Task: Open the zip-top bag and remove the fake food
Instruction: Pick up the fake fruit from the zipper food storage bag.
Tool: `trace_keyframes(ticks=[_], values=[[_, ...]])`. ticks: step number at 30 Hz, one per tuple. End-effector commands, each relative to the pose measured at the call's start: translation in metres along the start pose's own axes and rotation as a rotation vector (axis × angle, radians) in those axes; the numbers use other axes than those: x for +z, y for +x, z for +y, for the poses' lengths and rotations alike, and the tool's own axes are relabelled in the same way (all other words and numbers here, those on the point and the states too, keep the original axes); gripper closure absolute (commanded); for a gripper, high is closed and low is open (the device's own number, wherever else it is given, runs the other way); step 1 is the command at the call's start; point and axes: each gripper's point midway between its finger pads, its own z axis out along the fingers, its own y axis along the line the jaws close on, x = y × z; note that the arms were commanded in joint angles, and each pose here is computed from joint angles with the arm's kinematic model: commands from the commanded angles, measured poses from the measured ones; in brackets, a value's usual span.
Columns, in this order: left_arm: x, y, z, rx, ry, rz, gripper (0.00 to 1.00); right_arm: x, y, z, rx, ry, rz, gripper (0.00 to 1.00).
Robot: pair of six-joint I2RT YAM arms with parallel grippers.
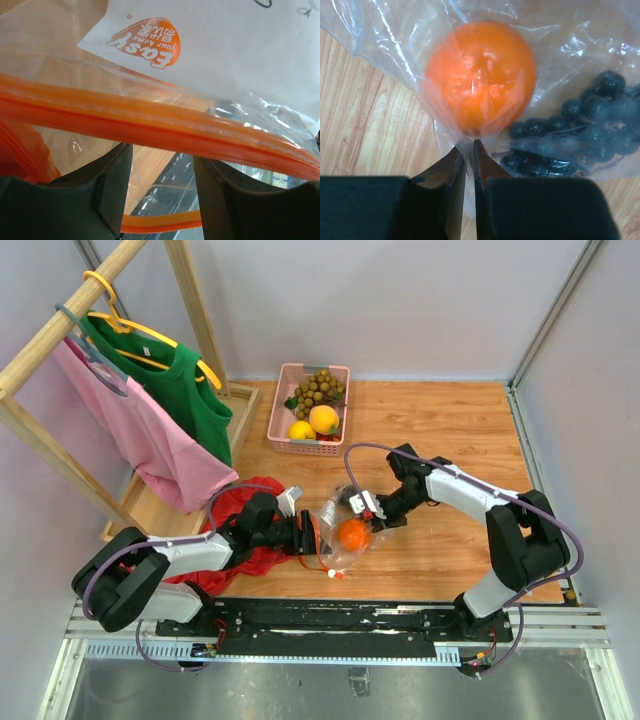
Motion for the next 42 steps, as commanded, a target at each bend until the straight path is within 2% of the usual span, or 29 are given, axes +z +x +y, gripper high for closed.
trace_keyframes(ticks=[1, 6, 11, 18, 23, 31, 42], values=[[0.006, -0.01, -0.019, 0.03, 0.064, -0.019, 0.44, 0.007, -0.012, 0.006, 0.054, -0.031, -0.023, 0.92], [0.005, -0.018, -0.024, 0.04, 0.074, -0.058, 0.44, 0.009, -0.018, 0.009, 0.079, -0.035, -0.046, 0.92], [0.003, -0.024, -0.025, 0.052, 0.069, -0.091, 0.43, 0.006, -0.025, 0.006, 0.109, -0.016, -0.062, 0.73], [-0.005, -0.037, -0.034, 0.136, 0.071, -0.173, 0.42, -0.004, -0.038, 0.008, 0.085, -0.006, -0.094, 0.53], [-0.008, -0.04, -0.046, 0.249, 0.105, -0.217, 0.41, 0.002, -0.037, 0.007, 0.08, 0.0, -0.085, 0.46], [-0.001, -0.037, -0.058, 0.474, 0.14, -0.261, 0.42, 0.016, -0.036, 0.004, 0.103, -0.023, -0.072, 0.47], [0.0, -0.034, -0.031, 0.664, 0.076, -0.319, 0.38, 0.019, -0.041, -0.001, 0.179, -0.062, -0.082, 0.72]])
